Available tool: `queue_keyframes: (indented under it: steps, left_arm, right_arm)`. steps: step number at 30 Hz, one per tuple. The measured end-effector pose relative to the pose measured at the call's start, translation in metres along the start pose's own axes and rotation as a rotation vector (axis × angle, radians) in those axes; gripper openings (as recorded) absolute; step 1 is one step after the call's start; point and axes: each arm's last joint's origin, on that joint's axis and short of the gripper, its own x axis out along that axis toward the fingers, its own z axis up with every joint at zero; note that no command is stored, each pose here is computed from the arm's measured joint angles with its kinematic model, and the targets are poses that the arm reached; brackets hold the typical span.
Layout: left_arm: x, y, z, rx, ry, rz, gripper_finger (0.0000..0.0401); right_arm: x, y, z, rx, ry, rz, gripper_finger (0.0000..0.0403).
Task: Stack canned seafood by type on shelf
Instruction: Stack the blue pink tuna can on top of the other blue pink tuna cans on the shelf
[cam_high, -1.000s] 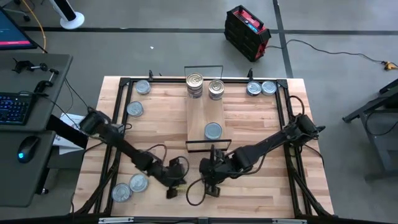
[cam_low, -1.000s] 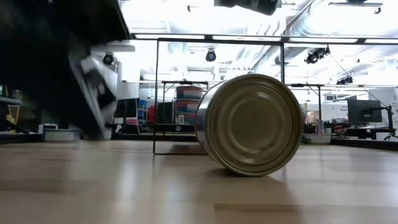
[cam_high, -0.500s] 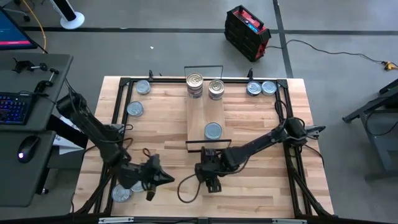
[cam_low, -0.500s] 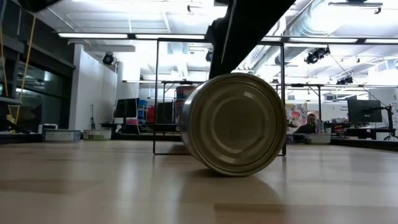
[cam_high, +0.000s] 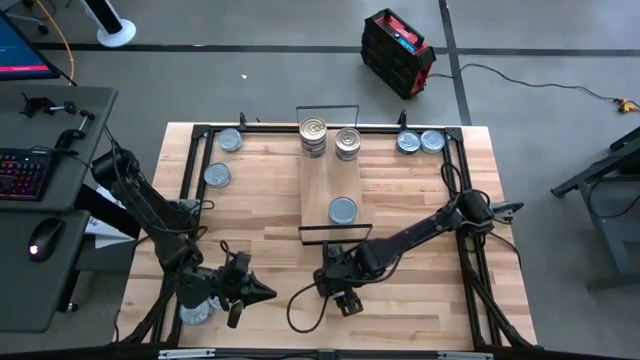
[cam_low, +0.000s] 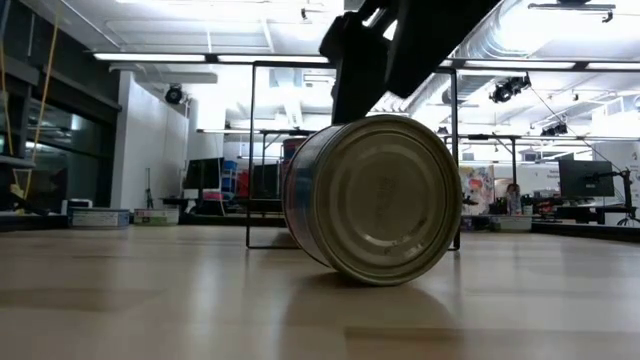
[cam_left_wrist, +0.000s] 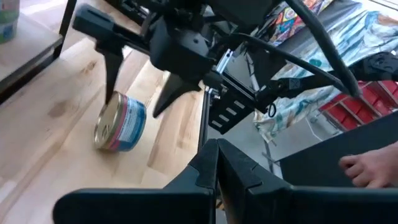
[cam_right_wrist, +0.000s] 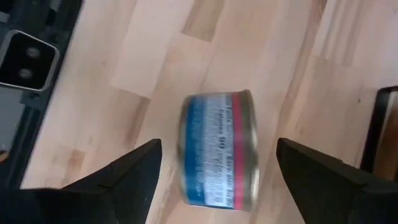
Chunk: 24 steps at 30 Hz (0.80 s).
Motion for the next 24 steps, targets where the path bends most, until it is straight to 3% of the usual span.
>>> queue_keyframes:
  steps: [5, 15, 18, 22, 24]
  left_arm:
    - [0.0, 0.0, 0.0, 0.036, -0.004, 0.004, 0.0]
    - [0.001, 0.001, 0.002, 0.116, -0.029, 0.024, 0.0]
    - [-0.001, 0.0, 0.005, 0.136, -0.035, 0.014, 0.0]
    - [-0.021, -0.004, 0.028, 0.229, -0.08, -0.048, 0.0]
    - [-0.038, -0.006, 0.046, 0.277, -0.126, -0.083, 0.0]
  right_arm:
    - [-0.002, 0.008, 0.0, -0.03, -0.001, 0.007, 0.0309]
    - [0.024, 0.009, -0.003, -0.013, 0.037, -0.064, 0.0301]
    - [0.027, 0.011, -0.002, -0.002, 0.025, -0.074, 0.0261]
    - [0.016, 0.016, 0.006, 0.077, 0.0, -0.092, 0.0159]
    - [0.005, 0.017, 0.012, 0.153, -0.007, -0.095, 0.0161]
